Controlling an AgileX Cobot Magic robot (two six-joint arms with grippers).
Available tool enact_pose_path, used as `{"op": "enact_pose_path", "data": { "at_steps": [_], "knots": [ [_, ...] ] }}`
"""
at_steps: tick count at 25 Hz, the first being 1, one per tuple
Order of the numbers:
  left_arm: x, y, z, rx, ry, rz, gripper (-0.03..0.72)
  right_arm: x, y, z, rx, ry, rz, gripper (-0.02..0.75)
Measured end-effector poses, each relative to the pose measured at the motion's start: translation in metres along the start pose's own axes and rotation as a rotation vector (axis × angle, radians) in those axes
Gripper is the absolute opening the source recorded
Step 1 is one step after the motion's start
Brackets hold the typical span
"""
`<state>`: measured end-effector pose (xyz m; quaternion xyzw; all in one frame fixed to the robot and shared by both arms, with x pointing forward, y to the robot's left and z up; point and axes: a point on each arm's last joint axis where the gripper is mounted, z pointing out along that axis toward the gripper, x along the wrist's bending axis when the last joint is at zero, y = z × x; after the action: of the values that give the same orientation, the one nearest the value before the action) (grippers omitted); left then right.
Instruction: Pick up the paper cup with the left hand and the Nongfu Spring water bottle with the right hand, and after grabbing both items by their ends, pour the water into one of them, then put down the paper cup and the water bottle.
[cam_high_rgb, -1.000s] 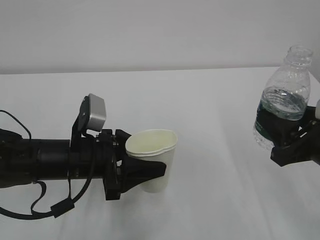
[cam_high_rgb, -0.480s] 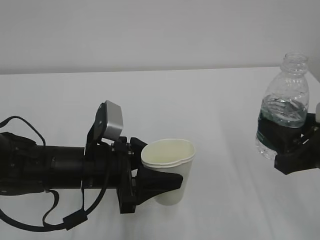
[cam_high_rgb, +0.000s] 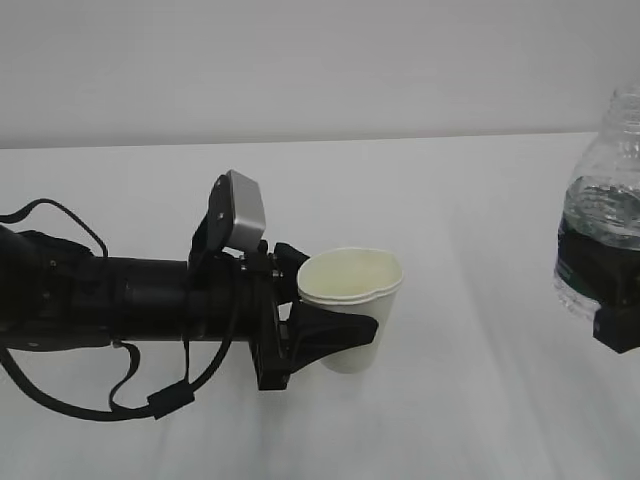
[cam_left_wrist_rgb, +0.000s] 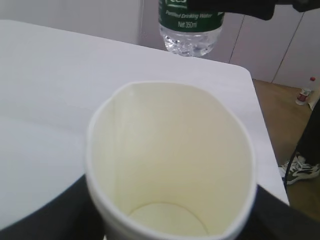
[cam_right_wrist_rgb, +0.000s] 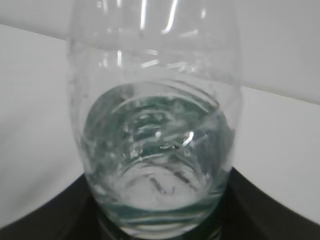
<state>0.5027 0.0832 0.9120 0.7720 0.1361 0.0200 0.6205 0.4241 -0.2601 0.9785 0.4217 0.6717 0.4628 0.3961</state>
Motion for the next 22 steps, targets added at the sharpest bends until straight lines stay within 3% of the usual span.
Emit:
{"op": "enact_pose_path", "data": {
  "at_steps": [9,22],
  "knots": [
    [-0.008,0.002,0.011,0.036,-0.033,0.041,0.447,-0.002,0.008,-0.019,0.009,-0.041,-0.022,0.427],
    [-0.011,-0.001,0.014,0.076,-0.034,0.060,0.445,0.003,-0.001,-0.013,0.069,0.025,-0.139,0.427]
  ]
}}
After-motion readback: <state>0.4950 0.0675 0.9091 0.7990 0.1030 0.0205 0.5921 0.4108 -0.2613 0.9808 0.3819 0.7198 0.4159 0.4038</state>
